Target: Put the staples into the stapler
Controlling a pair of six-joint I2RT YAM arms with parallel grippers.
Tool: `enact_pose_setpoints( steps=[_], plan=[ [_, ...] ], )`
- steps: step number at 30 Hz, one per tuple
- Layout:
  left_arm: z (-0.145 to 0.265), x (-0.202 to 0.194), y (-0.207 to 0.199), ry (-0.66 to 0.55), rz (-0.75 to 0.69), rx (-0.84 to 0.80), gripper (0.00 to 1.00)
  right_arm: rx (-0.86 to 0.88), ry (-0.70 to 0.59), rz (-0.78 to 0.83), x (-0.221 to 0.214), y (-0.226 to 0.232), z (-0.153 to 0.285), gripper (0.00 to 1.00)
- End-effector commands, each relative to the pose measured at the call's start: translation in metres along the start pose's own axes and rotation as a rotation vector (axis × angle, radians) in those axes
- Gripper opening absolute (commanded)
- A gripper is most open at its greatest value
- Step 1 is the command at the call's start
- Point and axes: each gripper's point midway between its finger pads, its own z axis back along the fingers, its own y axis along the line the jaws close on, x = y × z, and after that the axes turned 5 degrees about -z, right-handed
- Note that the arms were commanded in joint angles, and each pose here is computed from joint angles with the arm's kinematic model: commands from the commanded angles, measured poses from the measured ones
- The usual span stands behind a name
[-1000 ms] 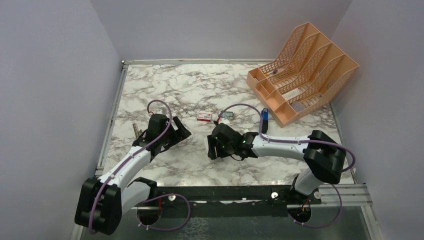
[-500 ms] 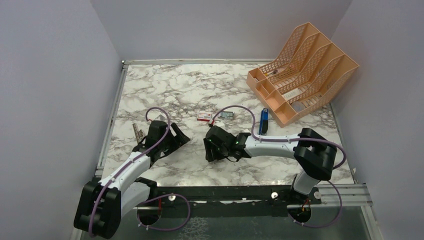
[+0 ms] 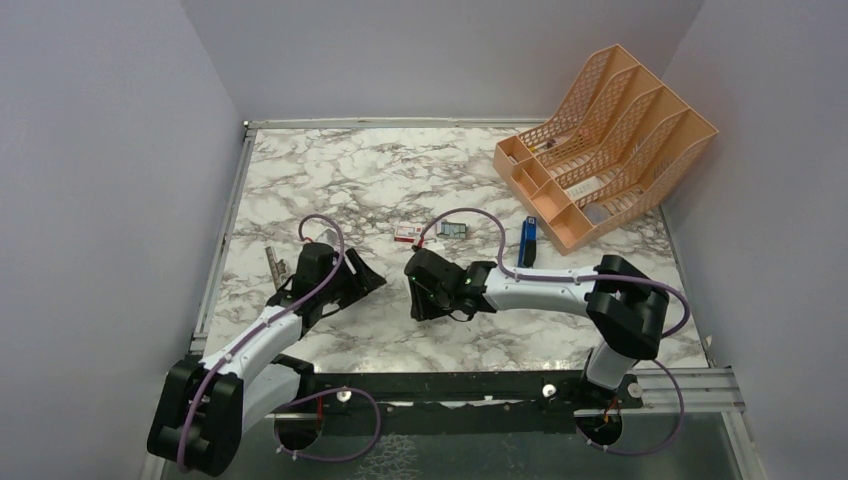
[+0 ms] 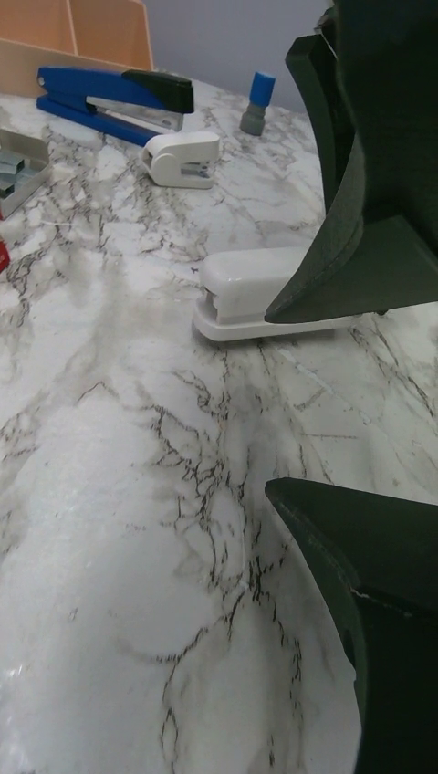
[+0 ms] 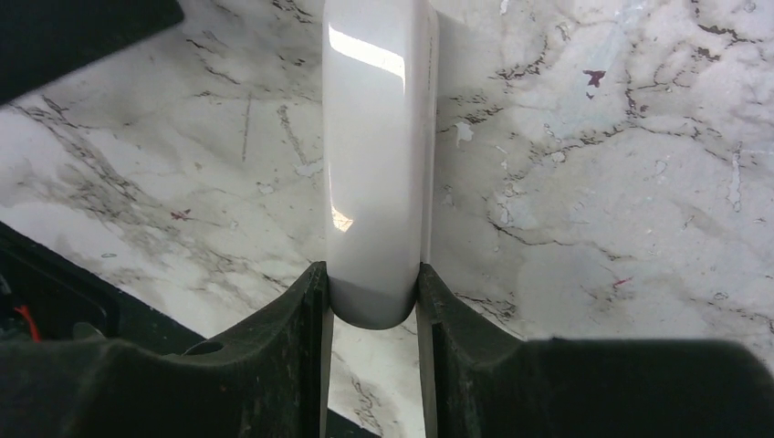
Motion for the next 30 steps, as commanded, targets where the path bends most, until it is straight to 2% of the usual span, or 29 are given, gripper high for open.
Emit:
enact_pose_setpoints(
  steps=[1,6,13,20,24,30],
  plan=[
    [0.001,-0.007,-0.03,0.018,-0.039,-0.173,0.67,0.082,-0.009,-0.073,0.016,0.026,0.016,0.22],
    [0.001,-0.019,-0.047,0.041,0.03,-0.28,0.69,0.164,0.023,-0.198,0.02,0.03,0.017,0.21],
    [0.003,-0.03,-0.055,0.066,0.022,-0.313,0.49,0.317,0.059,-0.364,0.03,0.031,0.023,0.18],
    [-0.007,-0.041,-0.063,0.107,-0.011,-0.327,0.48,0.399,0.075,-0.407,0.036,0.036,0.029,0.17],
    [-0.011,-0.047,-0.064,0.118,-0.016,-0.322,0.41,0.428,0.008,-0.397,0.05,0.037,0.037,0.17],
    [-0.013,-0.05,-0.071,0.117,-0.043,-0.348,0.41,0.469,0.019,-0.401,0.05,0.039,0.041,0.17]
  ],
)
